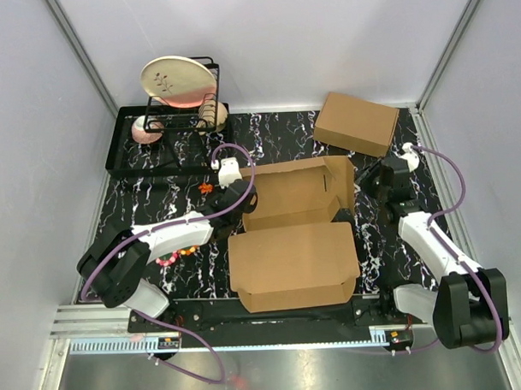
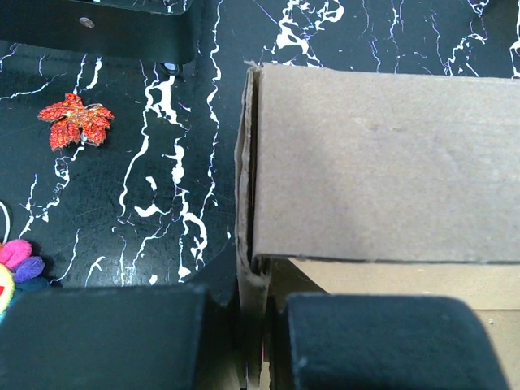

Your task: Fold the paper box

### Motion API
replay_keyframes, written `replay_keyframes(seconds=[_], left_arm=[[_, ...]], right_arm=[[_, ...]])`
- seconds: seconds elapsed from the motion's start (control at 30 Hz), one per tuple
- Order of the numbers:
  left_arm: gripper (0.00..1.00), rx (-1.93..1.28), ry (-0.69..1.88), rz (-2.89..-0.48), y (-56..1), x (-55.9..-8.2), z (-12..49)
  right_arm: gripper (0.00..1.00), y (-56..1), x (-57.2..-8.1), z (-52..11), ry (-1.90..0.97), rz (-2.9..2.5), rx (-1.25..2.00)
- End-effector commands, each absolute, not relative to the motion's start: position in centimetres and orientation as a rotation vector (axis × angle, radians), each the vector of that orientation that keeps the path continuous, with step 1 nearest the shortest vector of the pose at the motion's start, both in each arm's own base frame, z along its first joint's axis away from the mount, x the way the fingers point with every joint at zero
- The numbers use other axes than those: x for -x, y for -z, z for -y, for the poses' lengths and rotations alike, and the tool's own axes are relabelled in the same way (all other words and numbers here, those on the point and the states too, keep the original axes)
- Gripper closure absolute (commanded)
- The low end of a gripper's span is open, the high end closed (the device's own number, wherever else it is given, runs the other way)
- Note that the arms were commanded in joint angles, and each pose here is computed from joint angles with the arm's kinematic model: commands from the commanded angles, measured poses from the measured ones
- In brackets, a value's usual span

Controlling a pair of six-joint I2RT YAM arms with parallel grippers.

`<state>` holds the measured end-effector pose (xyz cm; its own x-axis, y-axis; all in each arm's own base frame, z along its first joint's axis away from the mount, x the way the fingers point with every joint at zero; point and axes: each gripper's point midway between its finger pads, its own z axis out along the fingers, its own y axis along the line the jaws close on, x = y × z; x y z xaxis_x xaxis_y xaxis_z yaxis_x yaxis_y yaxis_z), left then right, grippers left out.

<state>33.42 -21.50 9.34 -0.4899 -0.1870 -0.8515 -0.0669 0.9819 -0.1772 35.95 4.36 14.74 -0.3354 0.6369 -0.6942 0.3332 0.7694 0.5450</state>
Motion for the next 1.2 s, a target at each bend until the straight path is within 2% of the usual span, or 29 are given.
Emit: replay_keyframes(seconds=[0.0, 0.27, 0.63, 0.9, 1.17], left_arm=[[1.00, 0.133, 0.162, -2.164, -7.4, -32.0, 21.7], [1.00, 0.124, 0.156, -2.165, -7.5, -32.2, 21.9], [1.00, 0.100, 0.146, -2.166, -7.6, -32.3, 22.3], [1.00, 0.084, 0.134, -2.165, -7.6, -32.4, 22.4], [1.00, 0.072, 0.137, -2.171, -7.9, -32.5, 22.7]], right_arm=[[0.59, -15.9, -35.5, -6.4, -0.527, -1.920, -0.654], [0.58, -14.5, -33.2, -8.8, -0.653, -1.973, -0.514], [0.55, -15.4, -32.7, -11.4, -0.804, -1.975, -0.363], [0.43, -16.0, -32.8, -12.5, -0.853, -1.972, -0.294], [0.42, -17.5, -32.2, -13.8, -0.905, -1.928, -0.221]])
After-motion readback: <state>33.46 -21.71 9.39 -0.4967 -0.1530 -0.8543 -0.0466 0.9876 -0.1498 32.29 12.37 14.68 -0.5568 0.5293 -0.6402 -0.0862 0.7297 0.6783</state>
